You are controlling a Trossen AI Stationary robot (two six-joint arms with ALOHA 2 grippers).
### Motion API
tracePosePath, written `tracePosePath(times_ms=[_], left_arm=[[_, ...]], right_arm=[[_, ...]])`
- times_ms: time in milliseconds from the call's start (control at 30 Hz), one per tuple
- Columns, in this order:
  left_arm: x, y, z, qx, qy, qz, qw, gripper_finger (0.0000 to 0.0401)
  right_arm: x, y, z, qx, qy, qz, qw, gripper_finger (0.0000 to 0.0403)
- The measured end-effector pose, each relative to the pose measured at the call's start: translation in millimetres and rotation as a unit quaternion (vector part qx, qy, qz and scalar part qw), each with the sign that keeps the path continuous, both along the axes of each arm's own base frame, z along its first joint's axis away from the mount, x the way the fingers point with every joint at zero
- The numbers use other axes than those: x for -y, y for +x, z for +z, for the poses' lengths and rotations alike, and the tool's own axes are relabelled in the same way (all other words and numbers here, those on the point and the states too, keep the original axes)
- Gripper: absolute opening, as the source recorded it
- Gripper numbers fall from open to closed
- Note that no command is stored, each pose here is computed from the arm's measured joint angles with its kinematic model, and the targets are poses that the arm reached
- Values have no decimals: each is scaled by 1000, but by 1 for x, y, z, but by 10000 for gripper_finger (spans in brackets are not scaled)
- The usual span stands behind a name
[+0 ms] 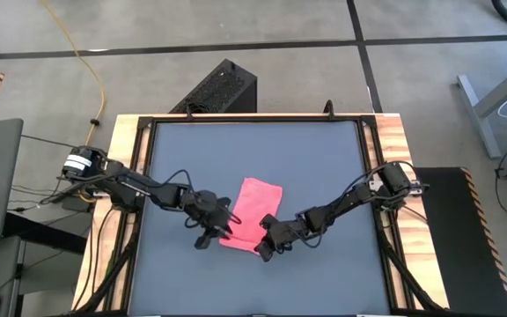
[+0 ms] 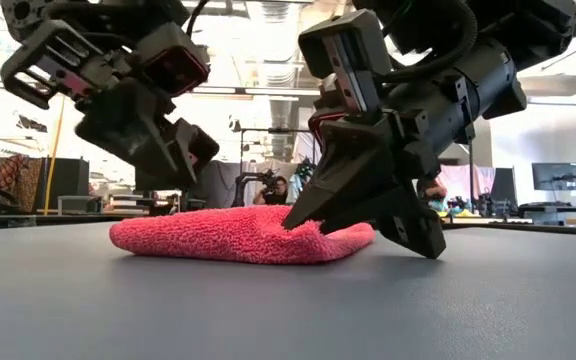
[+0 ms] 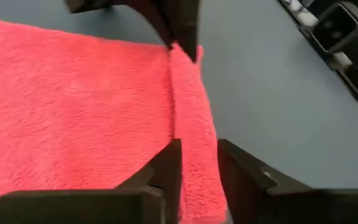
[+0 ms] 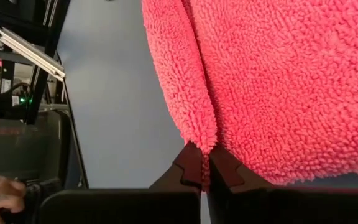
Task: Roll towel
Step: Roll the pink towel
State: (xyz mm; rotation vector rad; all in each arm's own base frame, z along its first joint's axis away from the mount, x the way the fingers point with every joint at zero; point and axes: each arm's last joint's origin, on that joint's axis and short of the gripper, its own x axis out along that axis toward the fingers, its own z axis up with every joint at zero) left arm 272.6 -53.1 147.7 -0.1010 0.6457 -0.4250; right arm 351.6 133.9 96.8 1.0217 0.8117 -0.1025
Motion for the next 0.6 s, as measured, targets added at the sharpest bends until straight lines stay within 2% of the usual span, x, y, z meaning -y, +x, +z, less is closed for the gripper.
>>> tracePosePath(times_ms=[300,433,600], left_arm=[[7,-10,-9,-20,73,-88,993,184],[12,-10,-9,-5,109,-96,989,199],[12,-11,-10,-5,123,-98,988,199]], right_arm=[[10,3,-1,-9,14,-10,1000,22],[10,3,-1,-10,16,-13,1000,22],[11,3,-1,-11,17,-16,1000,22]])
